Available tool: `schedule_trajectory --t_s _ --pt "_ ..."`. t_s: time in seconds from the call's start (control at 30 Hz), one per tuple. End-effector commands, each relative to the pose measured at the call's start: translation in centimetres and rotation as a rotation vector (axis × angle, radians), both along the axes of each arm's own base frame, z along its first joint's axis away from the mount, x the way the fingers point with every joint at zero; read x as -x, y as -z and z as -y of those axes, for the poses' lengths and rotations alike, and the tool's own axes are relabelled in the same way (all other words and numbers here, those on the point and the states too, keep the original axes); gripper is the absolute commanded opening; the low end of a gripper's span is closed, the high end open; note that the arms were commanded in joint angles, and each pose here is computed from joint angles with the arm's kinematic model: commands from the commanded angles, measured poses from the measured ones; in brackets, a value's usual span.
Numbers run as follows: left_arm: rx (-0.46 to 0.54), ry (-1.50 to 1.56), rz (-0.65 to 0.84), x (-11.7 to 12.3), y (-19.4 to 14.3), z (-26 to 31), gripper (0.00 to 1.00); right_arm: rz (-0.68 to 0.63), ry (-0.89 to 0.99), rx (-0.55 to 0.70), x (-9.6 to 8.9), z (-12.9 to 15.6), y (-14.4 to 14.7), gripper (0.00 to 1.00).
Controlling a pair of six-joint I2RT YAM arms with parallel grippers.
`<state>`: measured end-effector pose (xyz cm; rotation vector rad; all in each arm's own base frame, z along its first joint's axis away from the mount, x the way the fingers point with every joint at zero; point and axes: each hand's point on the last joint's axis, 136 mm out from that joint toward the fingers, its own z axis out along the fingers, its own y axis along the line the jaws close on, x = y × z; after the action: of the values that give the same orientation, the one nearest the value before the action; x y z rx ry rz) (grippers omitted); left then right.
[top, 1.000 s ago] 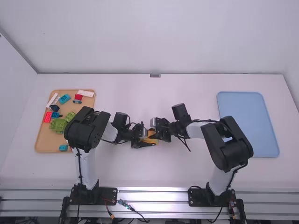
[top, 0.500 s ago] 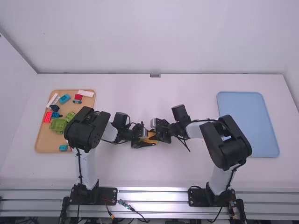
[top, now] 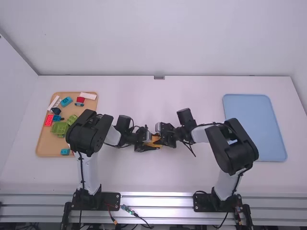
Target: Assemble lego blocks to make yellow taxi
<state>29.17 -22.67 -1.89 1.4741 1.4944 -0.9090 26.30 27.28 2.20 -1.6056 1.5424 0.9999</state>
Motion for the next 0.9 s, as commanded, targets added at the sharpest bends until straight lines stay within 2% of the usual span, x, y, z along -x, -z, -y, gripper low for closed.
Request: schedule_trajectory --t_s 0.0,0.33,0.53,0.87 --pt "-0.048 -0.027 0.017 -0.5 0.8 -0.4 0.45 -0.023 -0.022 -0.021 0.8 -0.2 0.0 0.00" --pt "-0.049 -0.027 0.015 -0.5 0.9 -0.4 0.45 -0.023 -0.028 -0.030 0.8 -0.3 -0.1 0.00" --pt "-0.048 -0.028 0.015 -0.5 0.9 -0.4 0.45 -0.003 -0.030 0.023 1.3 -1.1 0.7 0.00" --pt "-0.049 -0.027 0.014 -0.5 0.9 -0.4 0.44 -0.012 0.026 0.043 0.1 -0.4 0.9 0.00"
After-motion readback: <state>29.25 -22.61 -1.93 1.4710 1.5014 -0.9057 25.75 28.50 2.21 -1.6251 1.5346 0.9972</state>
